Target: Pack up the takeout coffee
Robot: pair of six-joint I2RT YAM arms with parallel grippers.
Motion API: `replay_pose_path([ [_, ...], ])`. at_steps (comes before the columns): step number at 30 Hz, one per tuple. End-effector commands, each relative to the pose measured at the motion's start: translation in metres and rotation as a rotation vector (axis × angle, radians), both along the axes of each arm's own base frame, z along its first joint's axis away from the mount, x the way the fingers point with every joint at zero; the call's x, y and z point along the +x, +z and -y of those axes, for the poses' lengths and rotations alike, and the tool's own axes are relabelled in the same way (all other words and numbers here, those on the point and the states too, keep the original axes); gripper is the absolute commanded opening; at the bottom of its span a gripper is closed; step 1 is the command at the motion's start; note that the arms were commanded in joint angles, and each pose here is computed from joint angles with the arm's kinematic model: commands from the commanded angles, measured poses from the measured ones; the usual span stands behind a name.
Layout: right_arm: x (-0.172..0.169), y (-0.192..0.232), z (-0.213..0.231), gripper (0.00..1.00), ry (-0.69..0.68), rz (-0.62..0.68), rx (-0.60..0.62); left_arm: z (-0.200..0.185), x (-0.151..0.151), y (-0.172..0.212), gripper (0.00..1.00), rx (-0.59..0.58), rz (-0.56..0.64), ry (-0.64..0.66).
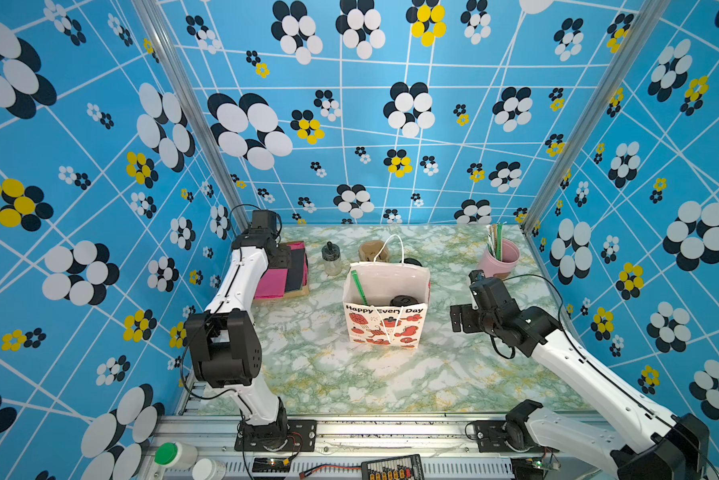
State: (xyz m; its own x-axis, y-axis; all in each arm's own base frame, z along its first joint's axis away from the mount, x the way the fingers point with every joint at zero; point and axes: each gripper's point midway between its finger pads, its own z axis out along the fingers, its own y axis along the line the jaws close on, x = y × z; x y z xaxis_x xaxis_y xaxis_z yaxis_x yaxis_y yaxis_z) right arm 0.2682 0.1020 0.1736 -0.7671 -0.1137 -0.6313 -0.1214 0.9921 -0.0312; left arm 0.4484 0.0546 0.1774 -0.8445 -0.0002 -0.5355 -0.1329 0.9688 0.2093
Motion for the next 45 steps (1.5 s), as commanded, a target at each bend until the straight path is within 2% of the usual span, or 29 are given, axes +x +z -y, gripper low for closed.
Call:
replay_pose_path([
  [1,-0.001,0.014,0.004,0.99,0.0,0.036,0.007,0.0,0.012,-0.017,0.81,0.155,-0.077,-0.043],
  [13,-0.003,0.014,0.008,0.99,0.0,0.045,-0.011,0.009,0.04,-0.063,0.78,0.422,-0.218,-0.126],
  [24,-0.001,0.011,0.006,0.99,0.006,0.041,-0.016,0.003,0.045,-0.089,0.73,0.51,-0.285,-0.146],
  [33,-0.001,0.008,0.005,0.99,0.005,0.036,-0.009,-0.002,0.048,-0.099,0.58,0.554,-0.307,-0.157],
  [37,-0.001,0.007,0.006,0.99,0.005,0.034,-0.012,-0.005,0.047,-0.106,0.55,0.574,-0.326,-0.16],
  [41,-0.001,0.007,0.006,0.99,0.004,0.035,-0.011,-0.007,0.047,-0.106,0.46,0.588,-0.325,-0.159],
  [45,-0.002,0.005,0.005,0.99,0.007,0.03,-0.012,-0.008,0.047,-0.108,0.44,0.595,-0.331,-0.162],
])
